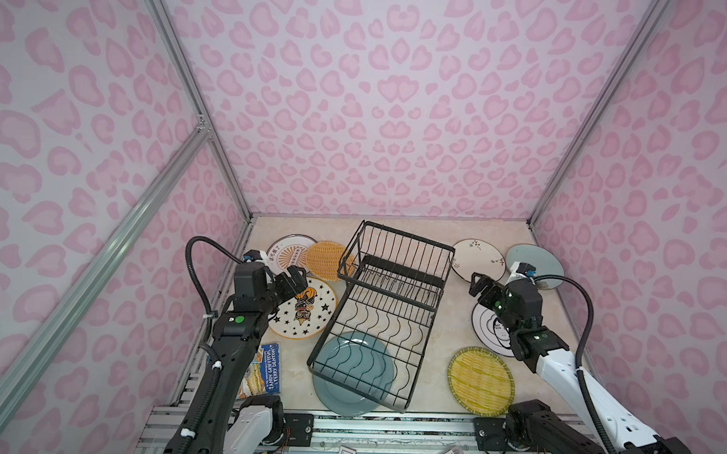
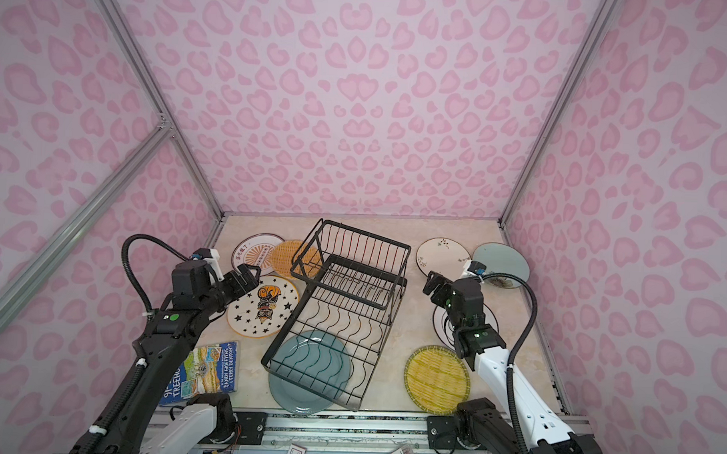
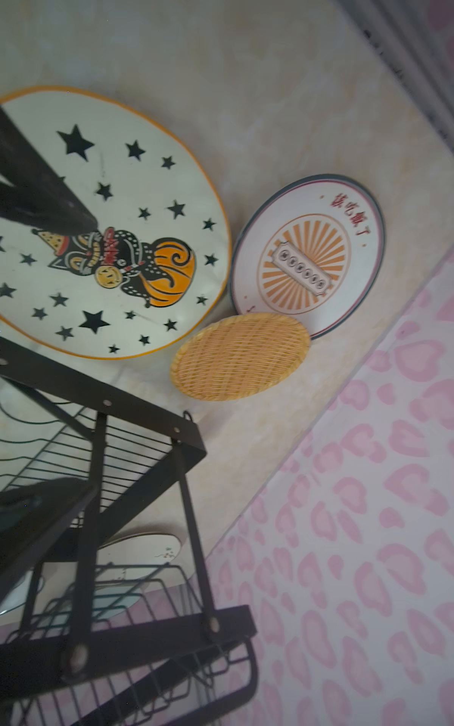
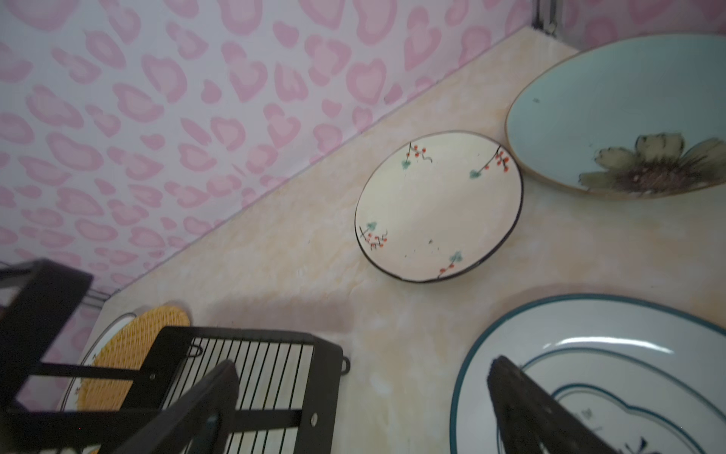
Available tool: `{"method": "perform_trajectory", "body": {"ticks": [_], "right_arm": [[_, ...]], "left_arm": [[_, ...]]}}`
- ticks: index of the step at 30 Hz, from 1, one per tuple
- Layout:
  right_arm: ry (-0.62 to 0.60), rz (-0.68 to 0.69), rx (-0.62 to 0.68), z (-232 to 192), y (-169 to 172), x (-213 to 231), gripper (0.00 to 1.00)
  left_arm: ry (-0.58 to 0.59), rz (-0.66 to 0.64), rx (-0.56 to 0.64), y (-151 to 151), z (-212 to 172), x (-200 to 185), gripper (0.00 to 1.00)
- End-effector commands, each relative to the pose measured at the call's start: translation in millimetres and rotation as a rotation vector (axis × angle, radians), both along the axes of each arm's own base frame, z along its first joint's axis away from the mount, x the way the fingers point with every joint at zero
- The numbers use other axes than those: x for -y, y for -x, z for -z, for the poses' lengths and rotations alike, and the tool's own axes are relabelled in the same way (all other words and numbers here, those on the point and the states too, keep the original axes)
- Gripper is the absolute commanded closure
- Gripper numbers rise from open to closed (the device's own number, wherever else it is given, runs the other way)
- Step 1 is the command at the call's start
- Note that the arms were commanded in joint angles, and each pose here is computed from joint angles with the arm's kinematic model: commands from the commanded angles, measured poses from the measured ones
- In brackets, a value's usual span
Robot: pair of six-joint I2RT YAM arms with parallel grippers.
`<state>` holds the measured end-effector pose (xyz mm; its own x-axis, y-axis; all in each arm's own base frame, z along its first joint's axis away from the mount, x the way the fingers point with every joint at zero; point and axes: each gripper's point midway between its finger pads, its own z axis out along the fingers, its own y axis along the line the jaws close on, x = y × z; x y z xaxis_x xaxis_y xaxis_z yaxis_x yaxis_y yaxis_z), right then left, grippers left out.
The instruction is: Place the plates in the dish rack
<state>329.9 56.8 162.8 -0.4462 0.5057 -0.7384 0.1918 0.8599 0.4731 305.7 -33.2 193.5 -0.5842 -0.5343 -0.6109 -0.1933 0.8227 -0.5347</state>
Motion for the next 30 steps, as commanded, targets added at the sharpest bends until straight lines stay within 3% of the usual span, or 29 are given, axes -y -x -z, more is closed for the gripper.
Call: {"method": "perform_trajectory", "body": {"ticks": [1, 3, 7, 13, 17, 22, 28, 30], "right_arm": [[-0.033, -0.075, -0.218, 53.4, 31.0, -22.4, 0.06], [-0.023, -0.106, -0.252, 67.1, 39.6, -33.5, 0.08], [-0.052, -0.161, -0.277, 78.6, 44.4, -55.0, 0.12], [-0.069, -0.168, -0.287, 82.2, 36.5, -64.9, 0.15], [-0.092, -0.201, -0.294, 83.6, 25.3, -78.0, 0.17], [-0.093, -0.245, -0.299, 84.0, 6.7, -93.5, 0.13], [-0.079, -0.255, -0.346, 88.8, -15.8, -103.6, 0.10], [-0.084, -0.248, -0.341, 89.6, -21.2, -104.0, 0.10]], "left_arm": [[0.028, 0.139, -0.155, 36.0, 35.4, 28.9, 0.02], [-0.009, 0.180, -0.191, 43.8, 47.4, 38.8, 0.00], [-0.066, 0.278, -0.265, 54.9, 65.7, 64.0, 0.06], [-0.118, 0.257, -0.337, 62.5, 91.6, 65.1, 0.10], [-0.142, 0.201, -0.330, 62.7, 89.4, 55.9, 0.09], [-0.184, 0.087, -0.363, 74.4, 86.2, 33.6, 0.00], [-0.210, -0.133, -0.471, 100.0, 83.5, 0.6, 0.03], [-0.180, -0.146, -0.492, 105.6, 82.9, 2.0, 0.03]]}}
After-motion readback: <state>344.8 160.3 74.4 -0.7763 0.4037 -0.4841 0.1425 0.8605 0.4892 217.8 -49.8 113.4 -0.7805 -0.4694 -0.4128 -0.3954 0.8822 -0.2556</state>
